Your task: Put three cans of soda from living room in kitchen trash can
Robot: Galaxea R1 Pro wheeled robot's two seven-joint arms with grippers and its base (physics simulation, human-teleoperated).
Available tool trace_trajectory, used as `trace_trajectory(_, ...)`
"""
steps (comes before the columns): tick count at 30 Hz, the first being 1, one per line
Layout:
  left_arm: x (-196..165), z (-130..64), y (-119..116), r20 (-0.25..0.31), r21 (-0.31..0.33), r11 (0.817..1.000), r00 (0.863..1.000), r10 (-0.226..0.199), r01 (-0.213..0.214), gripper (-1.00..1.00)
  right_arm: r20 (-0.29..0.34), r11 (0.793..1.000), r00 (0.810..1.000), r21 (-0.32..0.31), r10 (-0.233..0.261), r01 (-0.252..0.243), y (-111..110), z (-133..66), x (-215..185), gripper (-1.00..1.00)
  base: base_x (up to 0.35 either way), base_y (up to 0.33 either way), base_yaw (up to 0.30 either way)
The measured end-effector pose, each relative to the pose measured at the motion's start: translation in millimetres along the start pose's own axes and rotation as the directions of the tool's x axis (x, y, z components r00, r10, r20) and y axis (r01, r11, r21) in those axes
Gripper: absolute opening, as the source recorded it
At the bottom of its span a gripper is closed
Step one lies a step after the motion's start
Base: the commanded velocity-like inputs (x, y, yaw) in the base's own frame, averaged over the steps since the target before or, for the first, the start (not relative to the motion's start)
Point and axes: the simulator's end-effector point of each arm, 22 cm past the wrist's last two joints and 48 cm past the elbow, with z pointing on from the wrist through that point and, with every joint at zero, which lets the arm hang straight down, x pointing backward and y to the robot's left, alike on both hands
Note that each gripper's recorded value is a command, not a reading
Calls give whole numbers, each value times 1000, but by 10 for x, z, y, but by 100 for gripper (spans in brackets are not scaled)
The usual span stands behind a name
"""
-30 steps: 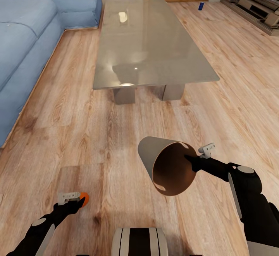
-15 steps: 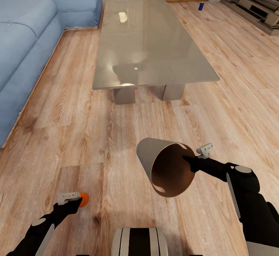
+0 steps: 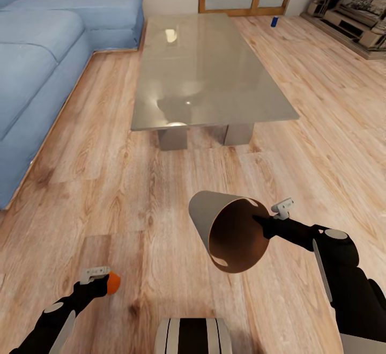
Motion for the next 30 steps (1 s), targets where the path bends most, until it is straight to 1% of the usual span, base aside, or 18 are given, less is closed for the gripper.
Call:
trace_trajectory(3, -85, -30, -20, 16, 4, 1000, 1000, 1, -1, -100, 10, 1000, 1000, 1, -6, 6, 12, -41, -61, -100, 0, 0, 0)
trace_trajectory(7, -161, -74, -35, 19, 7, 1000, 1000, 2, -2, -100, 23, 1000, 1000, 4, -13, 13, 27, -97, -137, -100, 0, 0, 0)
trace_trajectory(10, -354, -134, -88, 42, 18, 1000, 999, 5, -6, -100, 31, 1000, 999, 7, -17, 17, 34, -140, -194, -100, 0, 0, 0)
trace_trajectory(11, -530, -191, -147, 58, 31, 999, 998, 7, -9, -100, 31, 1000, 999, 8, -17, 17, 39, -155, -208, -100, 0, 0, 0)
trace_trajectory(13, -721, -267, -202, 82, 42, 999, 997, 13, -17, -100, 37, 1000, 999, 9, -19, 19, 46, -183, -245, -100, 0, 0, 0)
trace_trajectory(15, -1064, -427, -317, 118, 62, 998, 993, 22, -29, -100, 41, 1000, 999, 11, -20, 20, 53, -213, -279, -100, 0, 0, 0)
trace_trajectory(17, -1287, -563, -396, 141, 74, 996, 990, 29, -40, -100, 40, 1000, 999, 15, -20, 20, 56, -241, -301, -100, 0, 0, 0)
trace_trajectory(20, -1517, -742, -494, 161, 94, 994, 986, 35, -51, -100, 20, 998, 999, 43, -37, 36, 9, -284, -293, -100, 0, 0, 0)
trace_trajectory(21, -1560, -786, -516, 162, 99, 994, 986, 37, -54, -100, 14, 997, 999, 57, -48, 47, -17, -299, -292, -100, 0, 0, 0)
trace_trajectory(22, -1618, -894, -603, 143, 137, 989, 989, 31, -50, -100, 2, 996, 999, 68, -54, 53, -38, -316, -280, -100, 0, 0, 0)
trace_trajectory(23, -1647, -937, -602, 141, 142, 989, 990, 30, -50, -100, -2, 995, 998, 78, -62, 62, -55, -331, -285, -100, 0, 0, 0)
trace_trajectory(24, -1679, -1004, -580, 131, 156, 987, 991, 14, -35, -100, -4, 995, 998, 80, -57, 57, -55, -348, -293, -100, 0, 0, 0)
trace_trajectory(25, -1698, -1072, -545, 118, 172, 985, 993, -8, -12, -100, -11, 996, 999, 78, -41, 42, -46, -363, -287, -100, 0, 0, 0)
trace_trajectory(26, -1712, -1114, -534, 112, 184, 983, 994, -21, 0, -100, -13, 996, 999, 80, -37, 38, -46, -378, -293, -100, 0, 0, 0)
trace_trajectory(28, -1732, -1191, -531, 101, 211, 977, 994, -42, 20, -100, -16, 996, 999, 87, -35, 36, -53, -412, -311, -100, 0, 0, 0)
trace_trajectory(29, -1738, -1247, -531, 90, 236, 971, 995, -54, 31, -100, -20, 996, 999, 87, -27, 29, -50, -429, -313, -100, 0, 0, 0)
trace_trajectory(30, -1754, -1301, -507, 83, 253, 967, 995, -55, 33, -100, -24, 996, 1000, 87, -19, 21, -45, -446, -314, -100, 0, 0, 0)
